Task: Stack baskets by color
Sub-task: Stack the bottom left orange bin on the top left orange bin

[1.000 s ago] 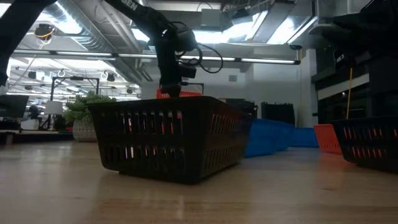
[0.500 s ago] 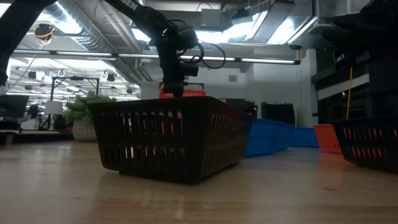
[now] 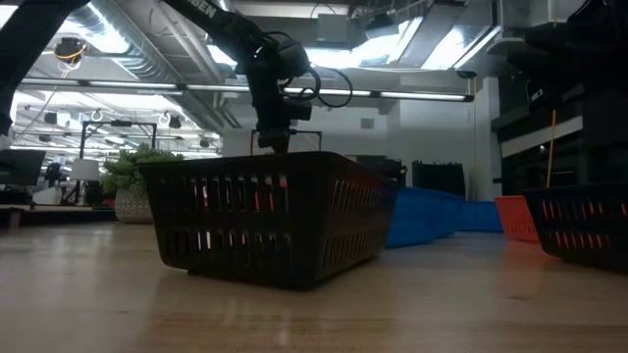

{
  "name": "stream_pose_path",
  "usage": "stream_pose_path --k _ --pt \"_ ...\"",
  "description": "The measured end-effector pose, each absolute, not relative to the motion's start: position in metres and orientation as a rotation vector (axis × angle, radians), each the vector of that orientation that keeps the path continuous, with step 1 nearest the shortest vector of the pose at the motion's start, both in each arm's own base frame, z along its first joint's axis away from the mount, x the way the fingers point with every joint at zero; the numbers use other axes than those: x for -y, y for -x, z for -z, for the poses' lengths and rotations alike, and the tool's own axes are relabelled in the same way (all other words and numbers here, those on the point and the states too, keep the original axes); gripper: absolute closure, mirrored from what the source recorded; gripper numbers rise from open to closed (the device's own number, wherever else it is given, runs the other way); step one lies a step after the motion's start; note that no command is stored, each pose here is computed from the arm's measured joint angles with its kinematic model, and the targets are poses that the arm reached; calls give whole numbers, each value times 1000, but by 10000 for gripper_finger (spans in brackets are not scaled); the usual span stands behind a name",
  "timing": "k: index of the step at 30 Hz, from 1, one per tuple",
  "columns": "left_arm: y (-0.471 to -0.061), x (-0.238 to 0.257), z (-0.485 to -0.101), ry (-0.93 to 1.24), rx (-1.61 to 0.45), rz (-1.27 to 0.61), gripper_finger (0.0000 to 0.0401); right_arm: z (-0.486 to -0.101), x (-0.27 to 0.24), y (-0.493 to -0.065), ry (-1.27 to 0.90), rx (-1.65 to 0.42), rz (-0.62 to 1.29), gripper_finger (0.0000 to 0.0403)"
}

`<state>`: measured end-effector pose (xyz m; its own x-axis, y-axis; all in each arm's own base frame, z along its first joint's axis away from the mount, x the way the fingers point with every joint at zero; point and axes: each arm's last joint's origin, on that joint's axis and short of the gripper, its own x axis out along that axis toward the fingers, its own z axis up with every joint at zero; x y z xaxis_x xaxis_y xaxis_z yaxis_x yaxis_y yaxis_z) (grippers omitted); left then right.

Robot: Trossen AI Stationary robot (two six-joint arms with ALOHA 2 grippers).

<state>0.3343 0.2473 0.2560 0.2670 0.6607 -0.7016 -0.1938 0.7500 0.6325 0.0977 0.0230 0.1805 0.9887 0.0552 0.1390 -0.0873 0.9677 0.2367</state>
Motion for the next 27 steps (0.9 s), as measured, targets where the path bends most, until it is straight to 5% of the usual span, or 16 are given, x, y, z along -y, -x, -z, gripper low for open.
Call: stream_pose_path --k 10,17,27 --pt "-345 -248 -265 -359 -974 -745 331 -181 -23 -98 -244 132 -72 266" --pt "-354 -244 -252 -401 -1015 -932 332 -181 -23 -98 -243 132 -73 266" --pt "-367 -217 -237 -573 -1110 -741 355 -180 -23 -98 -268 122 -73 266"
